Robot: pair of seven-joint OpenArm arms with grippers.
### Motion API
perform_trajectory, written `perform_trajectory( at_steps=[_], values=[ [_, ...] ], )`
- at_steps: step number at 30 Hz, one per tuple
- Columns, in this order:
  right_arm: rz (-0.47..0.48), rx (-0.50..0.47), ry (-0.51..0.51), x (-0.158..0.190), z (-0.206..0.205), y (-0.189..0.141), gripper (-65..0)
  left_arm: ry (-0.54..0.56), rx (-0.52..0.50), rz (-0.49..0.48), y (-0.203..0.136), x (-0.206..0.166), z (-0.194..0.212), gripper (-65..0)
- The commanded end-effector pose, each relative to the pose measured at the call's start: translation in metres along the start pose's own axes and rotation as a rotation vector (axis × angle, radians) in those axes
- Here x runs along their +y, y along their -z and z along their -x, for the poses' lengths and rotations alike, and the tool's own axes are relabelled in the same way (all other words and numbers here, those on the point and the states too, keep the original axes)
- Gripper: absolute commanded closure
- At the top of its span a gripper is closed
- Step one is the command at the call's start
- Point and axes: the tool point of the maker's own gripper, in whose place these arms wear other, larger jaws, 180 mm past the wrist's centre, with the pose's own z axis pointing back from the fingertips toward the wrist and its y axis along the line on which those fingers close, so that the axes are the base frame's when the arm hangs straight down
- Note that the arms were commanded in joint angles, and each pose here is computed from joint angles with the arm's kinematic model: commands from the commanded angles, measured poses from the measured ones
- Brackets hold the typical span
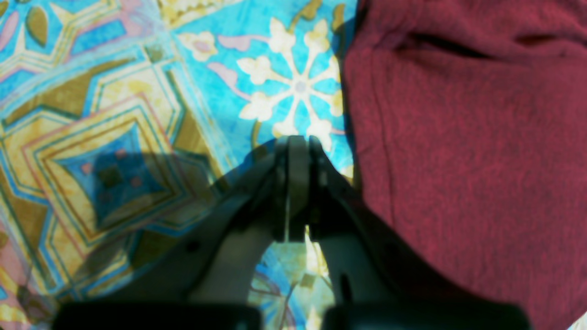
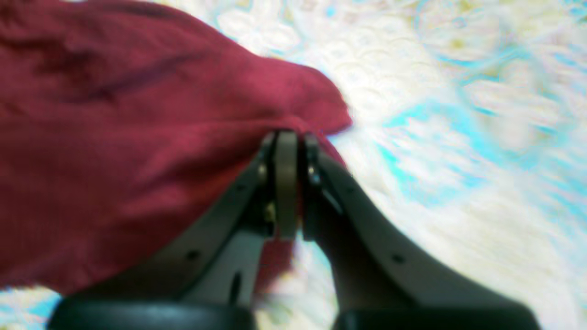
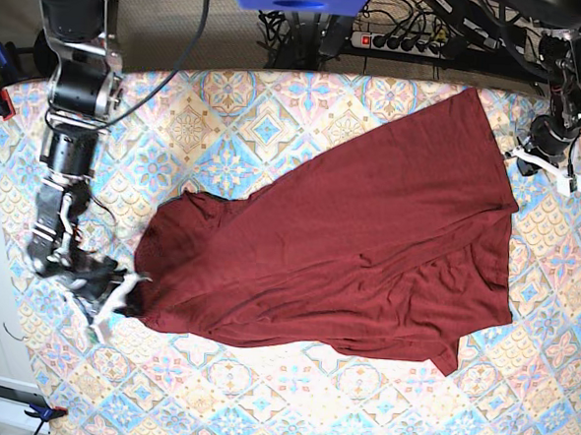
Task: Layout the t-shirt on the table in an organized manner, then fold the t-shirt properly
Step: 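Grasp the shirt edge with the right gripper and pull it outward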
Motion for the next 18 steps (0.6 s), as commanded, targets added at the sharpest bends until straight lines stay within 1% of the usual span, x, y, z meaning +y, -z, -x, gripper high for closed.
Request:
perform_trajectory(
  at_steps=[1, 3, 6, 9, 11, 13, 15, 18],
  values=[
    [-0.012, -0.082, 0.000, 0.001, -0.031, 0.000, -0.6, 0.017, 0.059, -0.009, -0.002, 0.004, 0.011, 0.0],
    [-0.039, -0.109, 0.014, 0.012, -0.039, 0.011, -0.7, 0.017, 0.058, -0.009, -0.002, 0.003, 0.010, 0.0],
    [-0.059, -0.119, -0.038, 0.028, -0.047, 0.028, -0.7, 0.017, 0.058, -0.009, -0.002, 0.003, 0.010, 0.0],
    [-0.054, -0.155, -0.099, 0.034, -0.056, 0.034, -1.4, 0.017, 0.057, -0.008, -0.002, 0.003, 0.009, 0.0],
    [-0.076, -0.181, -0.108, 0.051, -0.063, 0.042, -6.4, 0.018, 0.057, -0.009, -0.002, 0.003, 0.009, 0.0],
    [-0.090, -0.177, -0.114, 0.061, -0.064, 0.047, -12.6, 0.018, 0.057, -0.009, -0.002, 0.003, 0.009, 0.0],
    [-0.090, -0.173, -0.115, 0.062, -0.063, 0.047, -19.7, 0.018, 0.057, -0.009, -0.002, 0.003, 0.009, 0.0],
    [-0.064, -0.153, -0.155, 0.055, -0.068, 0.039, -25.9, 0.018, 0.057, -0.009, -0.002, 0.003, 0.009, 0.0]
  ],
)
